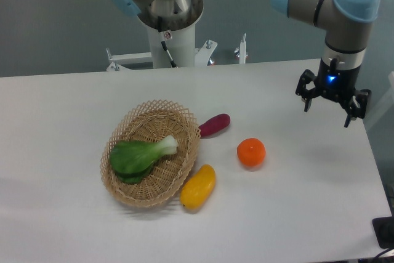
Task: Pick up the orange from the table
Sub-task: 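Move the open gripper over the orange and lower toward it, then close the gripper around the orange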
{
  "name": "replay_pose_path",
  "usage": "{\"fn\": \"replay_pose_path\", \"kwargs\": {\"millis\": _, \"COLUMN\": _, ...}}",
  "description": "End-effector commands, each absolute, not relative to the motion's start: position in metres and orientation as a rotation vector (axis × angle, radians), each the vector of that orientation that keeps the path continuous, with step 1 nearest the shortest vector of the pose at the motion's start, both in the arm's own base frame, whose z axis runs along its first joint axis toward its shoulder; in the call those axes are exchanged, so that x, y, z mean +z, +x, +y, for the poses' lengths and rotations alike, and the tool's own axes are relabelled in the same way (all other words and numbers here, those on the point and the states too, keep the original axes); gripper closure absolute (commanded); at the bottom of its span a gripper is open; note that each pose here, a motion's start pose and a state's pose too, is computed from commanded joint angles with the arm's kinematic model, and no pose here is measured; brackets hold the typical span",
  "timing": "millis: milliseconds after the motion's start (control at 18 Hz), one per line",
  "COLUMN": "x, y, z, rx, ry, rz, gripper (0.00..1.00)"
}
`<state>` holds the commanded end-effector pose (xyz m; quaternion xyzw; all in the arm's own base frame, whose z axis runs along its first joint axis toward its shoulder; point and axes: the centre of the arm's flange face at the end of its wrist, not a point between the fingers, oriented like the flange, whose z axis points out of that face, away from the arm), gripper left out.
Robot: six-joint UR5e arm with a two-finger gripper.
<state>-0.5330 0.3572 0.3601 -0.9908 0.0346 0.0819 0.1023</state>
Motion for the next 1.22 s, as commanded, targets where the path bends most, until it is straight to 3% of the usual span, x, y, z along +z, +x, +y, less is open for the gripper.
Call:
{"fn": "replay_pose_path", "kwargs": {"millis": 389, "x": 0.288, "y": -0.497, "z": 0.397, "rx": 0.065, "ry": -2.962, "rz": -0.042, "gripper": 0.00}}
{"fn": "replay_pose_path", "kwargs": {"millis": 722, "x": 0.242, "y": -0.474, "z": 0.430, "rx": 0.086, "ry": -3.104, "rz": -0.048, "gripper": 0.00}}
{"fn": "replay_pose_path", "kwargs": {"millis": 1222, "x": 0.237, "y": -0.456, "z": 0.429, "rx": 0.091, "ry": -3.101, "rz": -0.071, "gripper": 0.00}}
